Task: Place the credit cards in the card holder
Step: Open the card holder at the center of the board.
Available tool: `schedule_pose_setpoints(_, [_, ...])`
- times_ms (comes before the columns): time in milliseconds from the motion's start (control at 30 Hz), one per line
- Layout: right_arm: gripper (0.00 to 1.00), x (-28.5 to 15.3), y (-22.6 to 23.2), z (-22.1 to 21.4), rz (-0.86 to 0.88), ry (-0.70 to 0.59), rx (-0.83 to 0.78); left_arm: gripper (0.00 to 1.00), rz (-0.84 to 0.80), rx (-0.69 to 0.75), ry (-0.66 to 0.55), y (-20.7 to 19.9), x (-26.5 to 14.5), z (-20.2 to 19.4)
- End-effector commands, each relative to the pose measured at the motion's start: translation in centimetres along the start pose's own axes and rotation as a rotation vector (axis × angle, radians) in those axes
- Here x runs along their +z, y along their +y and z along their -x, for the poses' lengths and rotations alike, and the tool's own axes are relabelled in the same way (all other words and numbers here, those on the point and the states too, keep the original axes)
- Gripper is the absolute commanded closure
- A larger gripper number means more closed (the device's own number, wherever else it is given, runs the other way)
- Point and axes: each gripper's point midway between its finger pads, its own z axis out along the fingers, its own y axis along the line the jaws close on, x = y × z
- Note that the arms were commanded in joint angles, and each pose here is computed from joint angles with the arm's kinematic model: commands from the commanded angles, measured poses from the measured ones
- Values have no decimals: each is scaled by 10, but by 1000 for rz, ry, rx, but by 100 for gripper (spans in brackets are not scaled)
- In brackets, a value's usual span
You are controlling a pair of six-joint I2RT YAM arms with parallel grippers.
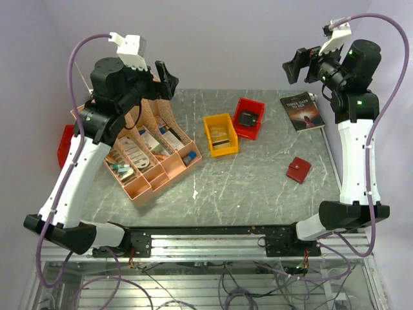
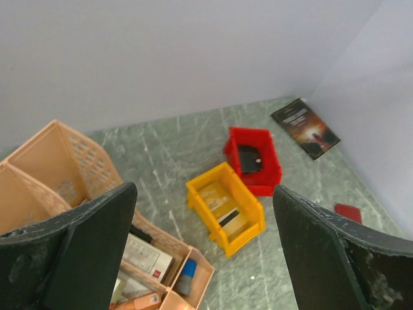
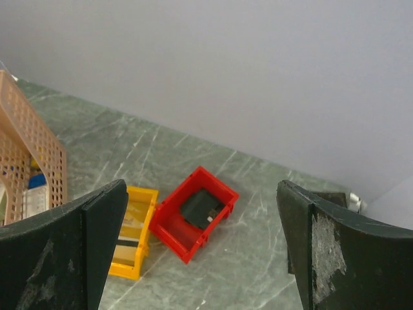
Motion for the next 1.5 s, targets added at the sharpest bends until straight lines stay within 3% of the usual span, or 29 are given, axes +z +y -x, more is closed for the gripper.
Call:
schedule_pose_setpoints(0, [0, 8, -13, -25, -56, 47, 38, 3, 51, -35, 58, 28, 16, -26])
schedule_pose_setpoints(200, [0, 9, -2, -71, -14, 108, 55, 5, 71, -110, 138, 58, 17, -64])
schedule_pose_setpoints(433, [0, -3, 39, -127, 189, 167, 63, 6, 112, -173, 81, 77, -22, -77])
schedule_pose_setpoints(633, [0, -23, 82, -168, 406, 168, 78, 6, -28, -245, 27, 50, -58, -86])
schedule_pose_setpoints(867, [0, -42, 97, -212, 484, 265, 66, 6, -215, -359, 6, 0, -97, -104])
schedule_pose_setpoints(1267, [1, -72, 42, -316, 302, 649, -38, 6, -487, -544, 126, -92, -108, -185])
schedule_pose_setpoints(1467, [5, -119, -14, -364, 228, 843, -33, 6, -489, -471, 156, -100, -86, -211])
